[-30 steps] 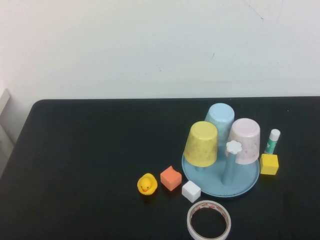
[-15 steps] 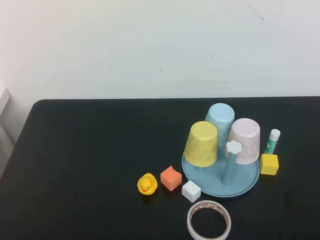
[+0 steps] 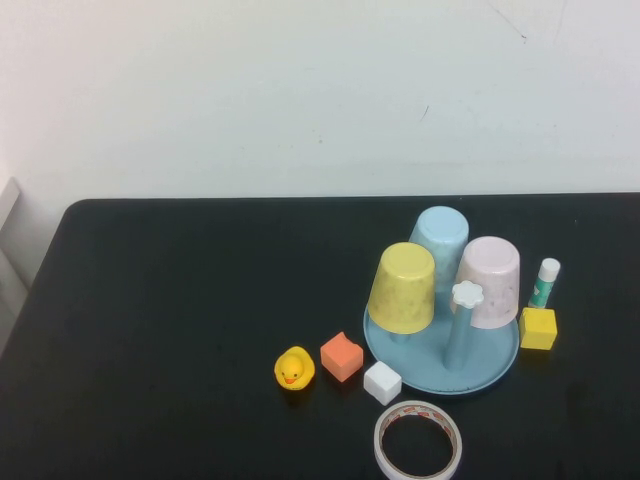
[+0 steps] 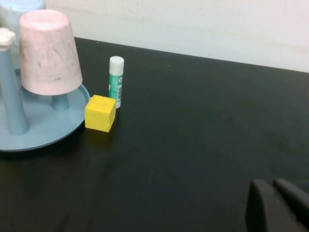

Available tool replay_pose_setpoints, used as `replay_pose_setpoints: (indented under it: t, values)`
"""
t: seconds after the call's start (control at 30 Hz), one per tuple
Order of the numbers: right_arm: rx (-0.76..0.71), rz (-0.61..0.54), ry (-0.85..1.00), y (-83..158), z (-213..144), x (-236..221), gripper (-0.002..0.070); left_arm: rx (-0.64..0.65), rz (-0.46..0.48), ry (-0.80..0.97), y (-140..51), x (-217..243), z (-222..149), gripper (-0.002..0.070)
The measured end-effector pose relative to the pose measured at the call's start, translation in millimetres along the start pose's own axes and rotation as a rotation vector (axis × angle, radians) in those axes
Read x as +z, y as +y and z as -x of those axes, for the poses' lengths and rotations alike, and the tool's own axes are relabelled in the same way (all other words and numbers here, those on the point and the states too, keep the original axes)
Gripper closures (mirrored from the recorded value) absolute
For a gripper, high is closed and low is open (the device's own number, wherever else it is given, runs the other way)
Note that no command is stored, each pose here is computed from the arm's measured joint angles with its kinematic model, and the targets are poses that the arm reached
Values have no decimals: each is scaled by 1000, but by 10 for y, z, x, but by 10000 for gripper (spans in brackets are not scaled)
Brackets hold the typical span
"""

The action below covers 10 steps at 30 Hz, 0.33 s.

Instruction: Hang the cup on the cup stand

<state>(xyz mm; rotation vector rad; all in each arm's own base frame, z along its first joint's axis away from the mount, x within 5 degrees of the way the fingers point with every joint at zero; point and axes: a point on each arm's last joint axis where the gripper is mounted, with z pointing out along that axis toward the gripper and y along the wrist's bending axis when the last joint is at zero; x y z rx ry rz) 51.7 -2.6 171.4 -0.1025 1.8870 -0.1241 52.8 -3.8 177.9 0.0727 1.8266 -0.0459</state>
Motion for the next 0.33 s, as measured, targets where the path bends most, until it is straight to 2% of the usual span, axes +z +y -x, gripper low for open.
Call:
replay_pose_setpoints:
  t: [0.33]
  values:
    - [0,0,0,0,0,0,678,8,-6,3,-4,1,-4,676]
